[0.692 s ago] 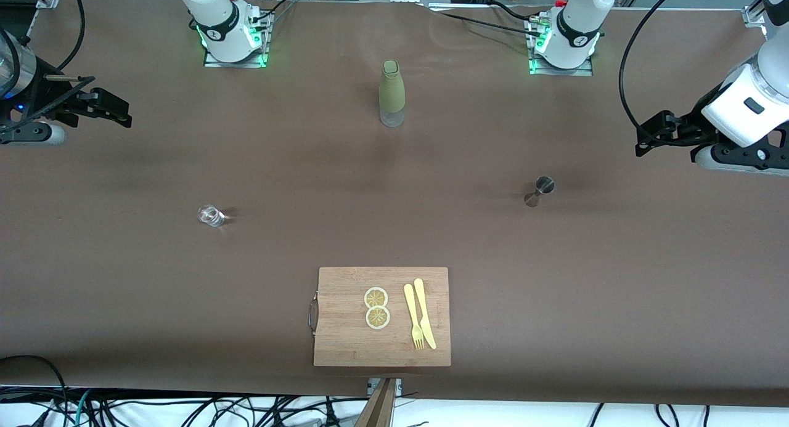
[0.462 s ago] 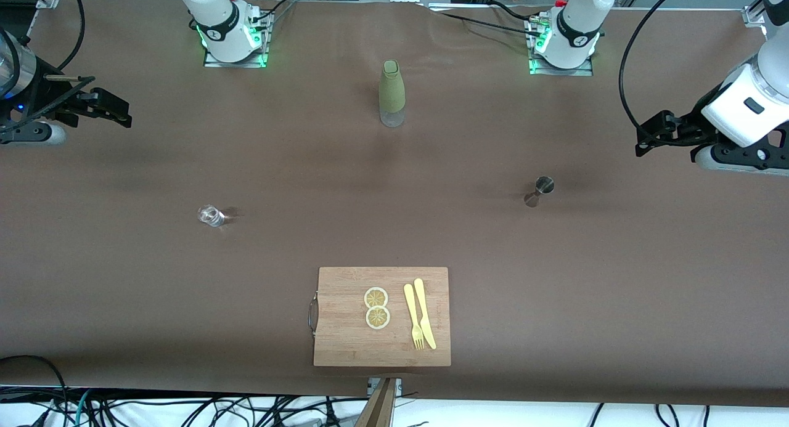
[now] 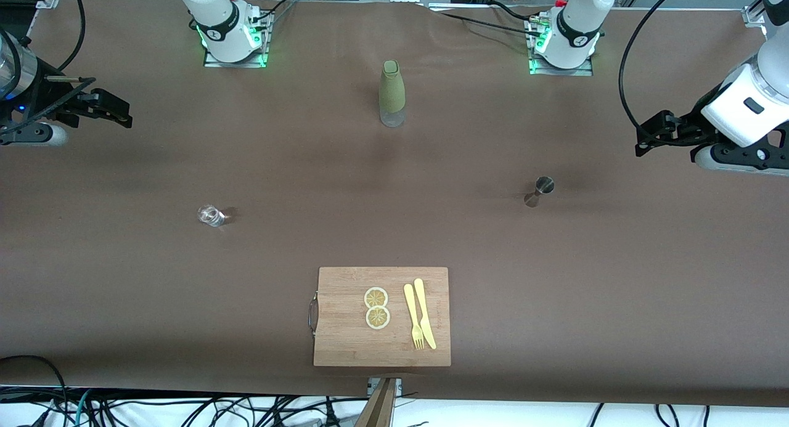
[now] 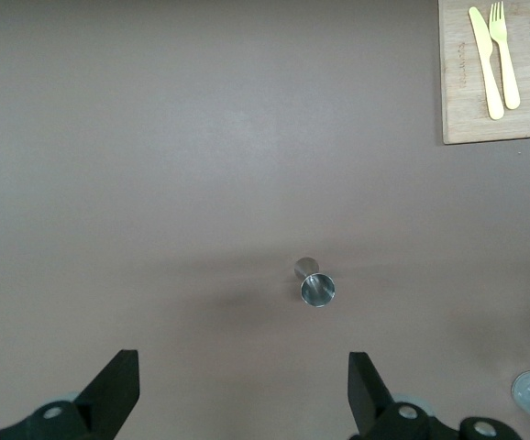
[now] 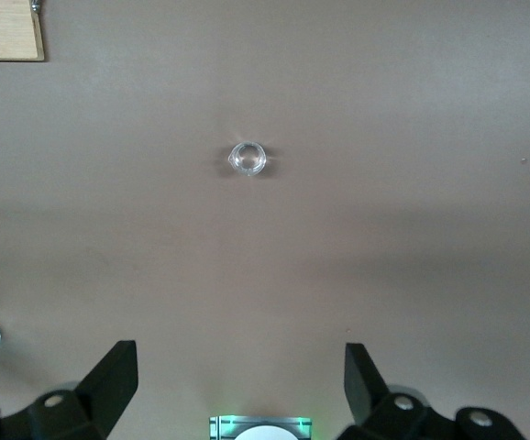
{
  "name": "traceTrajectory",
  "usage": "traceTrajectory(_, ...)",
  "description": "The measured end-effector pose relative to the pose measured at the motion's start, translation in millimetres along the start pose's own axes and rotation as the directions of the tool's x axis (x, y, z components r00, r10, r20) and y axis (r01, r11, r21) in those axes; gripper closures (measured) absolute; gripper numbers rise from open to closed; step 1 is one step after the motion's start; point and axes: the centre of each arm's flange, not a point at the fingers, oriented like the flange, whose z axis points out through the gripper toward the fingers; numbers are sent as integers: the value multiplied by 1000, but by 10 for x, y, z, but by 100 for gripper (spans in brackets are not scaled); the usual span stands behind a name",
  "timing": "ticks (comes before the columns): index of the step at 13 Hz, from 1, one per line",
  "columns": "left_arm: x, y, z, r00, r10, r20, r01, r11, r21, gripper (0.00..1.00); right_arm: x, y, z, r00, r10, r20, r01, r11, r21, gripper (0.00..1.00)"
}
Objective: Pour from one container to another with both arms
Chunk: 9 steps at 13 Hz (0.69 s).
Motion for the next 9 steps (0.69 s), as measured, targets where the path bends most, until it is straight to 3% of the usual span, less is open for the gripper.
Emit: traceTrajectory(9,-1,6,-2,1000,1,0,-1,1000,0,0,11,-2,17,1000,-1,3,1,1000,0,0)
